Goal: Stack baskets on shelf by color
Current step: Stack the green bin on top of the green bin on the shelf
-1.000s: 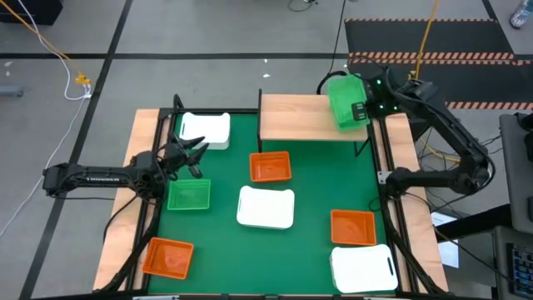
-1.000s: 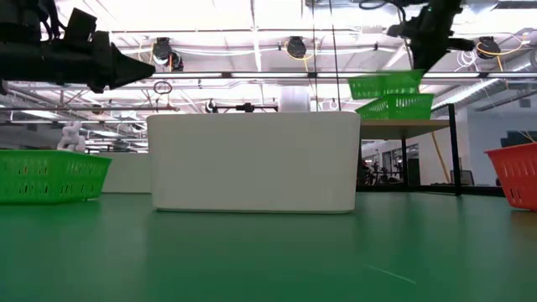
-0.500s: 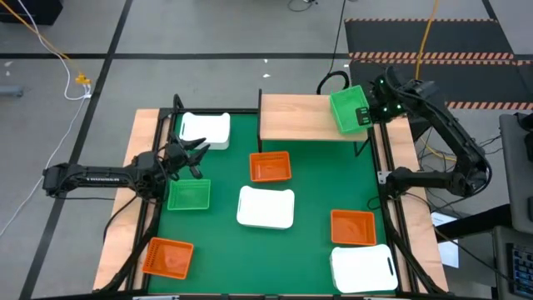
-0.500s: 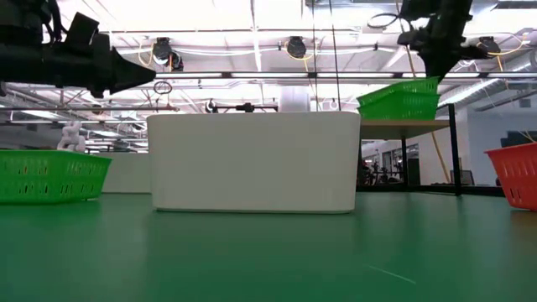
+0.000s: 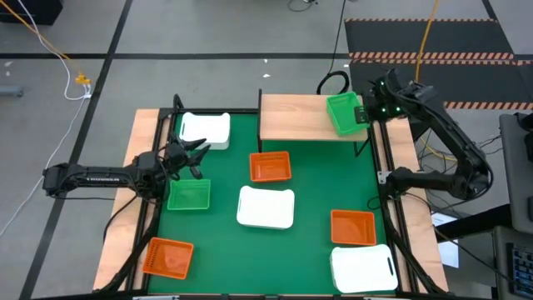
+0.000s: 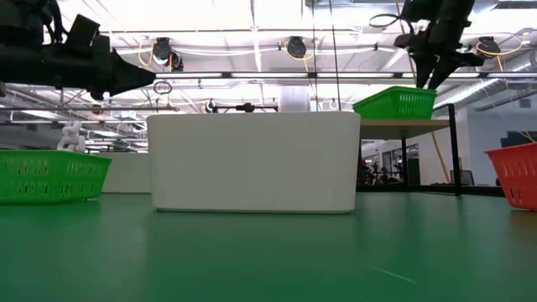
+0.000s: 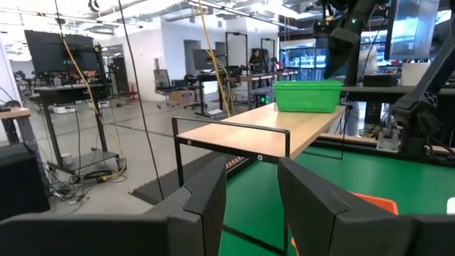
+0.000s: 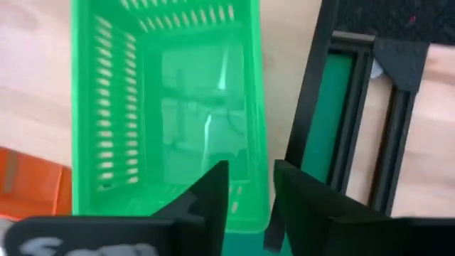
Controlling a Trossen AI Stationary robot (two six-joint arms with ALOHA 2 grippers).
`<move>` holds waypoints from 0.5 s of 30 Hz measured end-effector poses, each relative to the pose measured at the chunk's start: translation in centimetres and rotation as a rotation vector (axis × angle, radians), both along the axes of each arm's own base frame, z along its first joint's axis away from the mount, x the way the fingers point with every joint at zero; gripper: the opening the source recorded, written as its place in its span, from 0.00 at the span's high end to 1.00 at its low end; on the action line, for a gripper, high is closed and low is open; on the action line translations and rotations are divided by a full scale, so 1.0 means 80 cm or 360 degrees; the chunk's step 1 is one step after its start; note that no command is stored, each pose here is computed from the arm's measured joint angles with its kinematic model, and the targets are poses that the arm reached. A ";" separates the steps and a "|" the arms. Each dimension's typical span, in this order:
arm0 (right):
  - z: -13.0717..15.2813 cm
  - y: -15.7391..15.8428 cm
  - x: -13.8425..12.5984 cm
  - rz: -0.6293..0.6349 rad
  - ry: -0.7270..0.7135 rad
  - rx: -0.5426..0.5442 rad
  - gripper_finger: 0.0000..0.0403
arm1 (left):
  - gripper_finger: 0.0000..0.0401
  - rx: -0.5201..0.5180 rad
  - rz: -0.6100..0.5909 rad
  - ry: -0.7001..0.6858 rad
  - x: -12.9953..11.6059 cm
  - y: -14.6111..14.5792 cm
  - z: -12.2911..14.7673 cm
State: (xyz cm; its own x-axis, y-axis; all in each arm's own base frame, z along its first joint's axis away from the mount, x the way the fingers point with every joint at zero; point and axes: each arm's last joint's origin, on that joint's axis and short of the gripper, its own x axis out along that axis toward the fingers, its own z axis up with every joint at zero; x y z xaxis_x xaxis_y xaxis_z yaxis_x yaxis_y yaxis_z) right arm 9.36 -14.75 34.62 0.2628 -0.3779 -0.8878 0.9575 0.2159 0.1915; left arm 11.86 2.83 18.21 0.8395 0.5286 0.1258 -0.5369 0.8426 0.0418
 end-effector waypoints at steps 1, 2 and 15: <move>0.002 0.001 -0.001 -0.0009 0.0001 -0.0036 0.69 | 0.67 0.0000 0.0000 0.0002 0.000 0.000 0.000; 0.005 0.002 -0.002 -0.0015 -0.0001 -0.0072 0.68 | 0.67 0.0000 0.0000 0.0003 0.000 0.000 0.000; 0.055 0.054 0.018 0.0593 -0.0303 -0.0734 0.65 | 0.67 -0.0050 -0.0005 0.0143 0.001 0.000 -0.012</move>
